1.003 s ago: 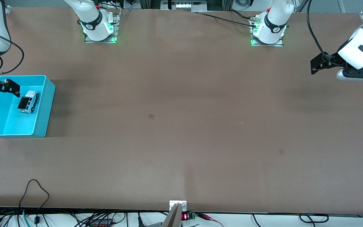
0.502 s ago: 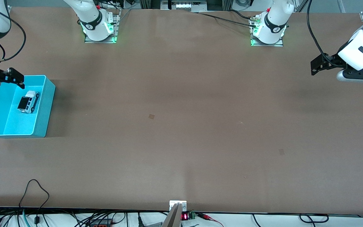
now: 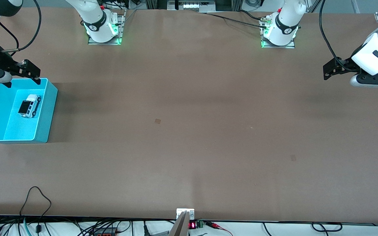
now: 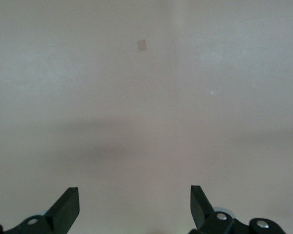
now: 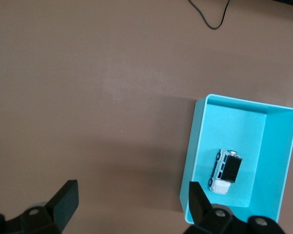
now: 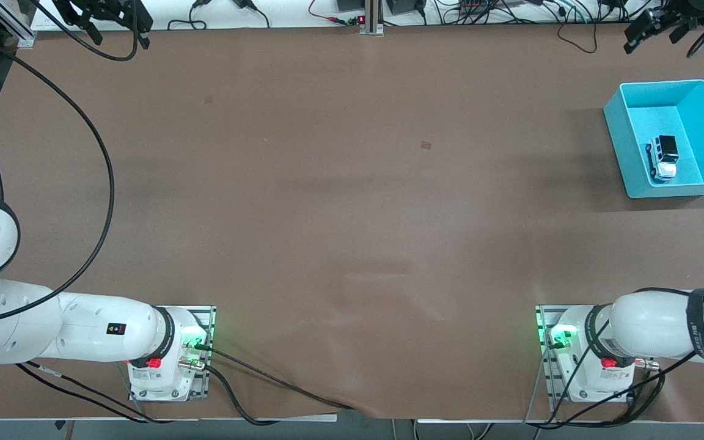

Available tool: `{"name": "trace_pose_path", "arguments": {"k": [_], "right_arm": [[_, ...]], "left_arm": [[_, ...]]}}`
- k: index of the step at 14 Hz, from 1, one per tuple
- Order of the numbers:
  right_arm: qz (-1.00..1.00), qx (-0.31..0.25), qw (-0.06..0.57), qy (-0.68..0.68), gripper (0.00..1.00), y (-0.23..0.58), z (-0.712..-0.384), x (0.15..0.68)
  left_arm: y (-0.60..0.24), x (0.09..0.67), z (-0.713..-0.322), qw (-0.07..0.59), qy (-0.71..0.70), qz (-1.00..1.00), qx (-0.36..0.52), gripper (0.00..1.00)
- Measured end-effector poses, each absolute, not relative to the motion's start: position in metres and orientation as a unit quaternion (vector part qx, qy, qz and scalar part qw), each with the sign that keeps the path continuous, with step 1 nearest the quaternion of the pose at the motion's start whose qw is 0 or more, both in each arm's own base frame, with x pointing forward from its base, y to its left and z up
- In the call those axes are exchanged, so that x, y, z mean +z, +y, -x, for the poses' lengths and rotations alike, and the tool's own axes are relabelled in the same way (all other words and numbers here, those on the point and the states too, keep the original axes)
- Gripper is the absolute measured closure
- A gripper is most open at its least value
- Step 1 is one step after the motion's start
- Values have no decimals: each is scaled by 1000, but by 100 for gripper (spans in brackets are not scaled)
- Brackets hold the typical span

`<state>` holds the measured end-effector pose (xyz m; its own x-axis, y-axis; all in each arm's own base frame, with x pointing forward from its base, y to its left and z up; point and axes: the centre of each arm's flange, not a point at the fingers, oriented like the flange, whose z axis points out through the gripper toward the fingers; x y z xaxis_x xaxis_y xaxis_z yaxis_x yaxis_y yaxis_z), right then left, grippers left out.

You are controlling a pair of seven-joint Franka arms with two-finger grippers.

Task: Wind and store white jeep toy

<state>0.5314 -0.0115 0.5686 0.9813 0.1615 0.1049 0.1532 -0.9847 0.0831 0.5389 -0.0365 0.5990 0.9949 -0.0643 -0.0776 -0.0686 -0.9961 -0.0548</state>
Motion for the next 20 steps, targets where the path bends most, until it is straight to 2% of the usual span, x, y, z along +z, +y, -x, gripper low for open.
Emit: {"name": "trace_pose_path", "arguments": {"k": [4,8,16,20], "right_arm": [[-999,38,7,39,0,5,-566,598],[-1000,10,0,-13,0,-2,-595,595],[-1000,23,-3,-21,0,-6,-551,608],[-1000,18,-3,-21,0,-7,-545,603]], "left_arm": [[-35,599,-539,29,32,998,38,0],[-34,599,-539,29,31,998,38,0],[-34,600,-539,29,31,998,38,0],[-36,600,-539,29,33,998,38,0]]}}
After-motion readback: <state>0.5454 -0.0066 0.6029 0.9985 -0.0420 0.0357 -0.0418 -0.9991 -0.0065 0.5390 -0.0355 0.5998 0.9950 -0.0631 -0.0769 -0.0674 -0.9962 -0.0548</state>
